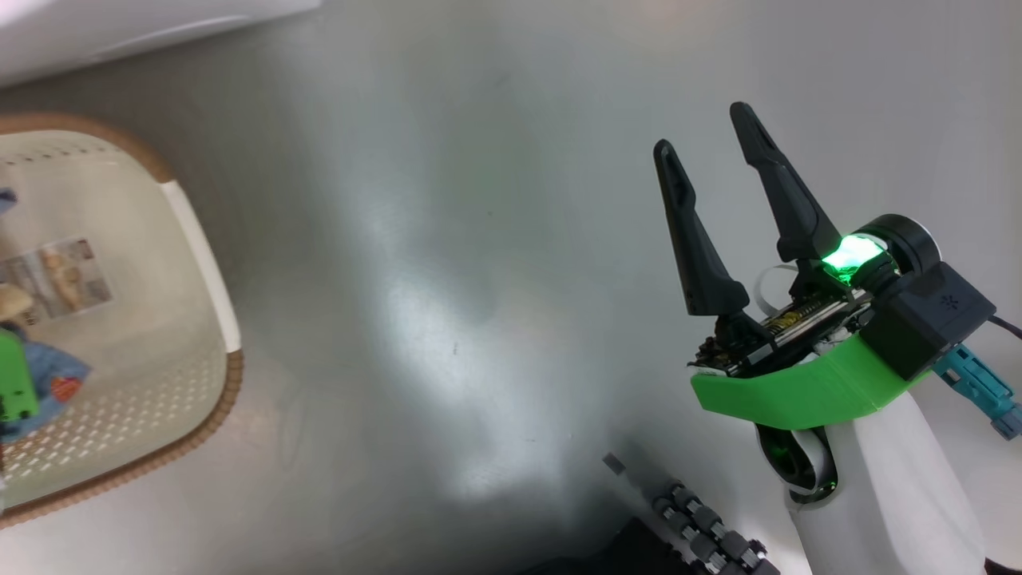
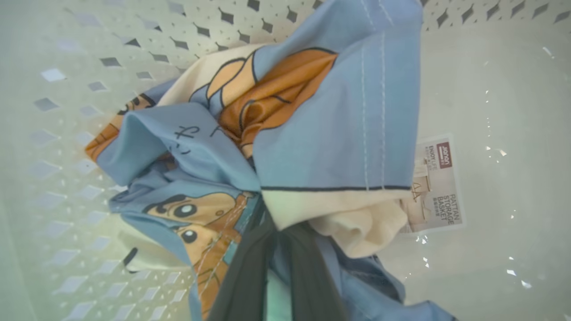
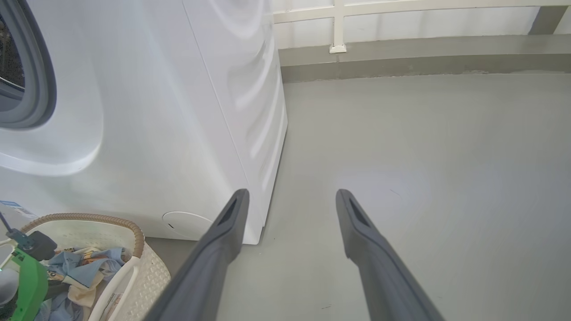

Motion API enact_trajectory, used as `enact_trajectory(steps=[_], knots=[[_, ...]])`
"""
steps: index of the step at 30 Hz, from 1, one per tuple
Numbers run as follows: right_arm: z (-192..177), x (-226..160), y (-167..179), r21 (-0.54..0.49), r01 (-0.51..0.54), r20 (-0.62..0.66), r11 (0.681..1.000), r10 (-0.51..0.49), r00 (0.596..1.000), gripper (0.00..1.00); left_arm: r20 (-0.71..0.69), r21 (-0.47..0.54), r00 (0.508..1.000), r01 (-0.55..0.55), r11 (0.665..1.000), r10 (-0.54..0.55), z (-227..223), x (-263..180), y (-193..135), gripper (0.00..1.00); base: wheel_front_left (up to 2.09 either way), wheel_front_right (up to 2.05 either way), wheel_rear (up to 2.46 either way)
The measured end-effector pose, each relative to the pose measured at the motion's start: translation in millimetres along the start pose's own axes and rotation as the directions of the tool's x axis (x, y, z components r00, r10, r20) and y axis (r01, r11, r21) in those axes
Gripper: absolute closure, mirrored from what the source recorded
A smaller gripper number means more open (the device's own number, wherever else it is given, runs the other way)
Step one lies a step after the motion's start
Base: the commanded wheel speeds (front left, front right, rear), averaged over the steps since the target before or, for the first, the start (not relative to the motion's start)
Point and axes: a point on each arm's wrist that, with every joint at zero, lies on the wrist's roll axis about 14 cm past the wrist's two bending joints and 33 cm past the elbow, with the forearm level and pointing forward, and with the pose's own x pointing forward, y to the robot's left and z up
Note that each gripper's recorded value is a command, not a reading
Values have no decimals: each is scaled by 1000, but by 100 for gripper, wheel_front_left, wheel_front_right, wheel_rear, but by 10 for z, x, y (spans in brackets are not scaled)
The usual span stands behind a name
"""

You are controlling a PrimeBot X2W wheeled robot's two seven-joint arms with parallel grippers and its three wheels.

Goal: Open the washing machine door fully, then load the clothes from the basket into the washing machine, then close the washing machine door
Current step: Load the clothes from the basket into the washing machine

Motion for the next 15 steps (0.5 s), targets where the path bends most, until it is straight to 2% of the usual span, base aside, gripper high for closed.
enact_trajectory(steps=[11, 15], knots=[[187, 4, 141, -48, -36, 44, 998, 38, 998, 0, 177, -153, 984, 6, 988, 21, 318, -407, 73, 100, 0, 0, 0], [221, -63, 146, -54, -36, 43, 998, 39, 998, 0, 242, -204, 970, 34, 978, 16, 473, -609, -4, 100, 0, 0, 0]])
